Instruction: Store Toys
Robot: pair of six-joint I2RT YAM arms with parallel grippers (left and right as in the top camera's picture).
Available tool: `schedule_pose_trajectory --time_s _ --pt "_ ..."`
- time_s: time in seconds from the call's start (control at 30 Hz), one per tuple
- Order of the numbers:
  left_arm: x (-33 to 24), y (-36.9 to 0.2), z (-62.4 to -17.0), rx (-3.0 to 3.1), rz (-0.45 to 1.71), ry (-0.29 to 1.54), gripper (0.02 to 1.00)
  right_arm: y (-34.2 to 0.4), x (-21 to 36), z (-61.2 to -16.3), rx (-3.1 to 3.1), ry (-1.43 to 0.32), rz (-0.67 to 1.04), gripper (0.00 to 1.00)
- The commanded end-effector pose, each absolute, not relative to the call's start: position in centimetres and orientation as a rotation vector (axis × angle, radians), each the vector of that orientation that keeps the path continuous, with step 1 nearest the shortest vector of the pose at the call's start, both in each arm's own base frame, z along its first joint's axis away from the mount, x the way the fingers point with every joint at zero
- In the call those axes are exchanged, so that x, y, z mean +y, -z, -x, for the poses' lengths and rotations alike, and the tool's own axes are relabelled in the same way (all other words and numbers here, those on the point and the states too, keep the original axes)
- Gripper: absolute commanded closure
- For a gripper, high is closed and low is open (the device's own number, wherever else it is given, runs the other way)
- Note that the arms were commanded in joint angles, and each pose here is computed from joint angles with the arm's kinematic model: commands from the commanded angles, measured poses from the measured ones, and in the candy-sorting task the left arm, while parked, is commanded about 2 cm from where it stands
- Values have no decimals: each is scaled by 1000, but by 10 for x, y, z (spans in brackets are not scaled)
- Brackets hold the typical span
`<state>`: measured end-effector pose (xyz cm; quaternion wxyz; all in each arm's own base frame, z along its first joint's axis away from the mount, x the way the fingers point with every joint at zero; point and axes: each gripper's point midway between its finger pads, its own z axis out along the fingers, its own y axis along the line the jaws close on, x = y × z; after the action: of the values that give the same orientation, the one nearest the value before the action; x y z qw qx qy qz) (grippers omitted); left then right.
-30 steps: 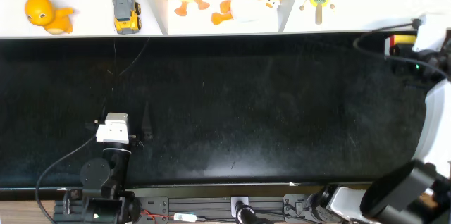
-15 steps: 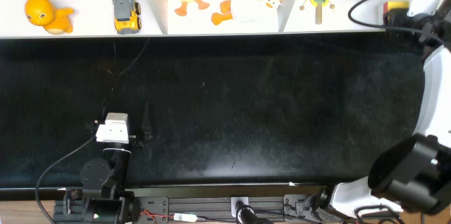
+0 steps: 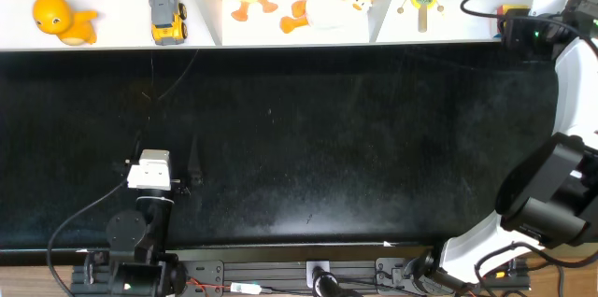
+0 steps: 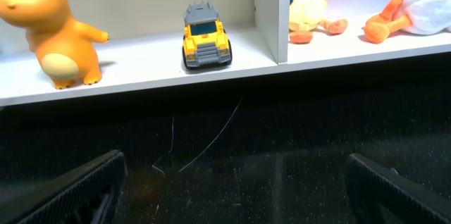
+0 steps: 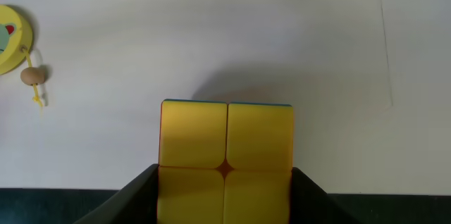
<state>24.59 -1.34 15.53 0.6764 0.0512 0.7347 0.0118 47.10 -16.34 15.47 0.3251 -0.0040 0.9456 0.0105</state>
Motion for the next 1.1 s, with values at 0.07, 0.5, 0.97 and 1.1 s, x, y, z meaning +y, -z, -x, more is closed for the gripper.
schedule_pose_trajectory --time_s 0.07,0.5,0.97,1.1 --pt "-17 -156 -245 1643 -140 -23 23 -162 -164 -482 2447 -24 19 483" --pt "-17 -156 -245 1643 -140 -24 23 -163 -164 -482 2442 -29 8 281" --pt "-17 -156 -245 1643 -140 -23 20 -209 -152 -444 2400 7 -12 5" --pt "-17 -156 -245 1643 -140 -23 23 -194 -148 -406 2446 51 -51 5"
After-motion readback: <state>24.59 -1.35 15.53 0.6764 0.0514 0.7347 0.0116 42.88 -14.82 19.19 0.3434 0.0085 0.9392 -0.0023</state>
